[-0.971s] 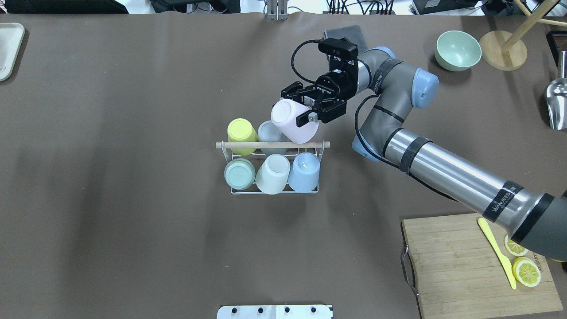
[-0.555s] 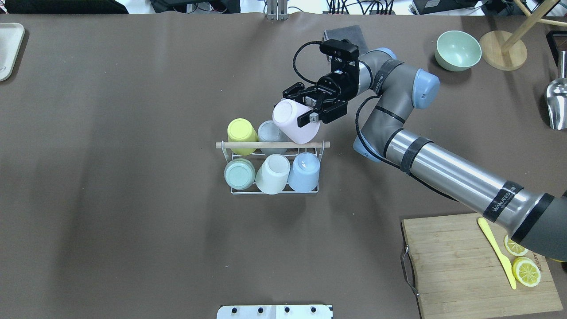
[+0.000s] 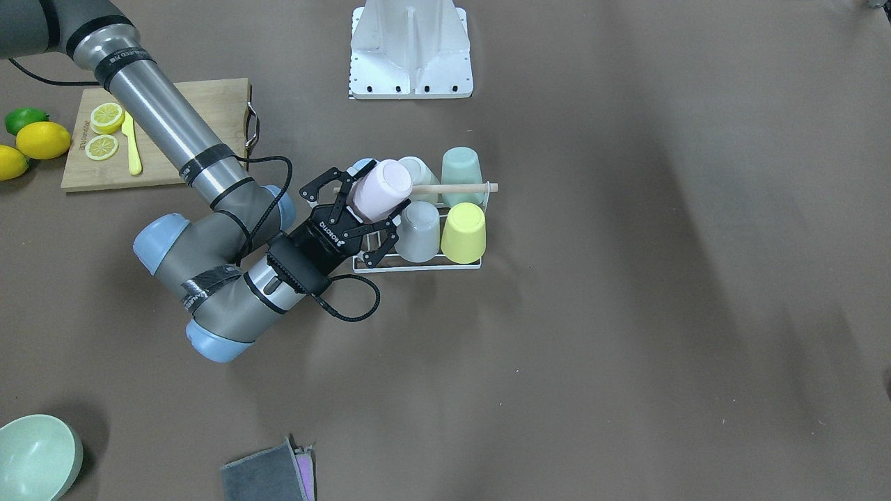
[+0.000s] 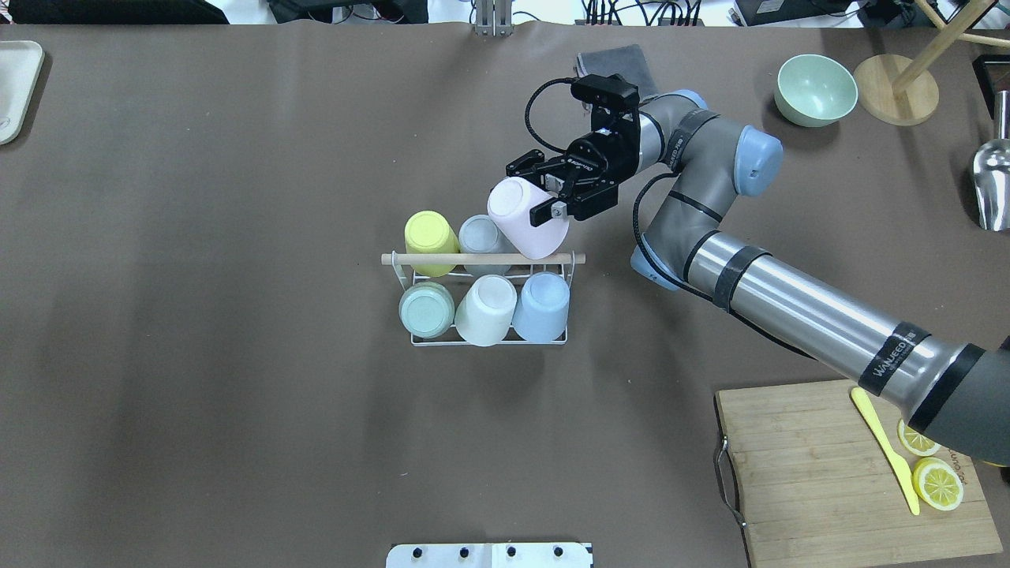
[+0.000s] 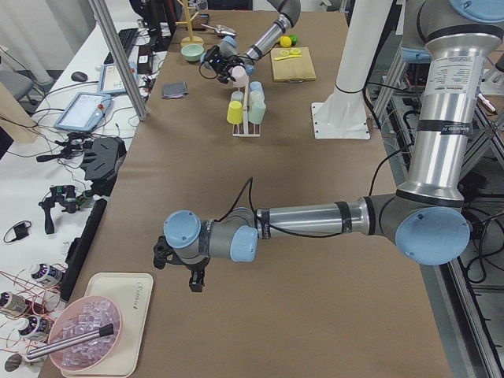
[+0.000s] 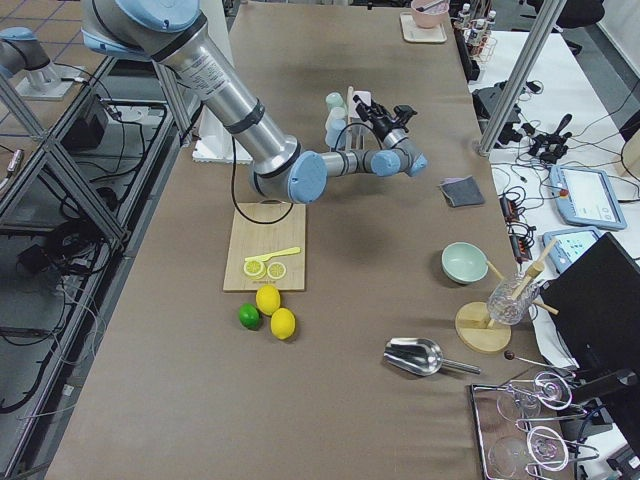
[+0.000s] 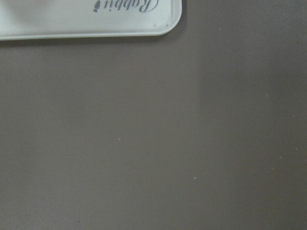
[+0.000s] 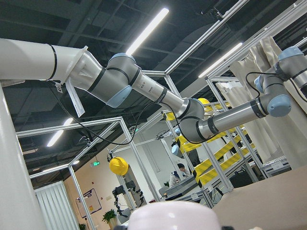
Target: Place cup on cup holder
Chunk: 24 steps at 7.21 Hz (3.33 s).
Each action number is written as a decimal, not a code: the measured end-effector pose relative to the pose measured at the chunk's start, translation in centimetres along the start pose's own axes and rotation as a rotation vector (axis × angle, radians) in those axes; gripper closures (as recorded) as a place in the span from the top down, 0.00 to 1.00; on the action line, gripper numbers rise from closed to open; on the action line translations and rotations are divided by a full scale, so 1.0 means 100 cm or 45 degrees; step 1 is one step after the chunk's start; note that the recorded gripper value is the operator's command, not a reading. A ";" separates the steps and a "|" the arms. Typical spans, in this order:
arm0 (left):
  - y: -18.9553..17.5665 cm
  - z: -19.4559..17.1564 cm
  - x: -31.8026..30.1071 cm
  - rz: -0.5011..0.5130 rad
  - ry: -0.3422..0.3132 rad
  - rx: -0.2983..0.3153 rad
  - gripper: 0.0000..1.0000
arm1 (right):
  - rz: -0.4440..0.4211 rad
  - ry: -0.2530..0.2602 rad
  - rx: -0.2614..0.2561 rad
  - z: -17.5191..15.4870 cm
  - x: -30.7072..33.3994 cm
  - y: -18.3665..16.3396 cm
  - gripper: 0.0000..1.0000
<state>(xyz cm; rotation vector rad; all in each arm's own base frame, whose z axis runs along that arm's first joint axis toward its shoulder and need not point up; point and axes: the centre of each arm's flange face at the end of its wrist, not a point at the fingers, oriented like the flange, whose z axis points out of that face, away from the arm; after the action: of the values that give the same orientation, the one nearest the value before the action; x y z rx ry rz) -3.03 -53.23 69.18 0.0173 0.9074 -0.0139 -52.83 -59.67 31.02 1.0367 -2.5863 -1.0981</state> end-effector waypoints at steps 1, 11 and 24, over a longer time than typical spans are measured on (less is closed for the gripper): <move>0.003 0.003 -0.002 -0.010 0.019 -0.011 0.98 | 0.021 0.014 0.004 -0.002 0.002 0.006 0.36; 0.034 -0.009 -0.028 -0.101 -0.042 -0.003 0.98 | 0.056 0.026 0.034 -0.002 0.005 0.008 0.92; 0.054 0.004 -0.063 -0.171 -0.250 -0.067 0.98 | 0.336 0.560 -0.082 -0.274 -0.215 -0.014 0.99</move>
<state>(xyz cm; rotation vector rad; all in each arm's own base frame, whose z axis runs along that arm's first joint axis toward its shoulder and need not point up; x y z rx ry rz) -6.48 -47.82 74.46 -0.0929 0.7113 -0.1151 -25.61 -62.29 52.57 0.7862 -2.2376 -0.7803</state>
